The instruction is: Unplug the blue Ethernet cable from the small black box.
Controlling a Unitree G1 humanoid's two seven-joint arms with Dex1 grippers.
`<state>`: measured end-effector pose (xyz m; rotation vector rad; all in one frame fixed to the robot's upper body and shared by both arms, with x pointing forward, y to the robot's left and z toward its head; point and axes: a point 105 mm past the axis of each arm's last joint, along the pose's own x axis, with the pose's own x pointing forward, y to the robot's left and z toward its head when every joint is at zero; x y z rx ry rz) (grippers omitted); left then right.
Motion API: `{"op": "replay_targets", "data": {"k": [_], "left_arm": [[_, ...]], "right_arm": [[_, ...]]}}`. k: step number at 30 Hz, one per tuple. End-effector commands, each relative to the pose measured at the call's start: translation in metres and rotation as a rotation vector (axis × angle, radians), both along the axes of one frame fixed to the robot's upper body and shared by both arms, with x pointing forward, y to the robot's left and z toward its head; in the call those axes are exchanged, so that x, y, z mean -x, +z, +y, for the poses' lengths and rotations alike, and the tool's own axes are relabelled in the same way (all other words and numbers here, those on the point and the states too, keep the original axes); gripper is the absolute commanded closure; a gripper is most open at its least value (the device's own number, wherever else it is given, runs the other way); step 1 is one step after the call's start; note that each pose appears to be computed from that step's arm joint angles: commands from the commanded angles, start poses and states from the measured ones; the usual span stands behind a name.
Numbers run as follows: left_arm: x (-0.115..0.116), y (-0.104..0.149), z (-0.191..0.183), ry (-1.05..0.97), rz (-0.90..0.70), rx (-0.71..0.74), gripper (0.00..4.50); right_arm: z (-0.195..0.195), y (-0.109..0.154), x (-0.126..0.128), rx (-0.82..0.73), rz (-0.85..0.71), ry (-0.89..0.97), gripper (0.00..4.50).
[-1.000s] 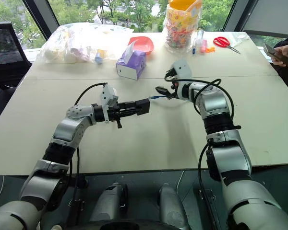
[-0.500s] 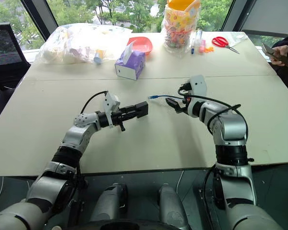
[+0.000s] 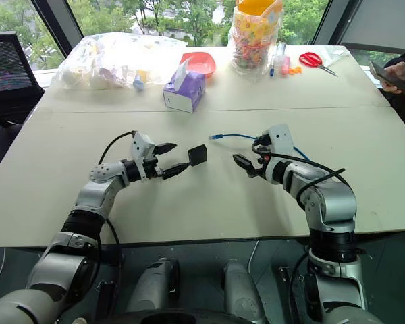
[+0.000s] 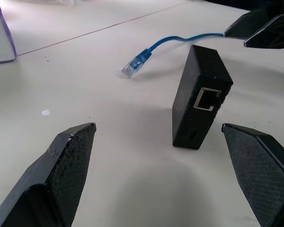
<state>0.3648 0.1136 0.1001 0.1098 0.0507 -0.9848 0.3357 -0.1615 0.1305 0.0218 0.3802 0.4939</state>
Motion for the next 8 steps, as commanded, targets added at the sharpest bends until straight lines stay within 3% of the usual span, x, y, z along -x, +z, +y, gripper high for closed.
{"op": "replay_targets", "data": {"k": [1, 8], "left_arm": [[0.003, 0.020, 0.017, 0.010, -0.034, 0.024, 0.01], [0.014, 0.035, 0.039, 0.037, -0.024, -0.006, 0.01]], "right_arm": [[0.006, 0.021, 0.014, -0.018, -0.064, 0.096, 0.00], [0.010, 0.025, 0.037, -0.038, -0.037, 0.234, 0.00]]}}
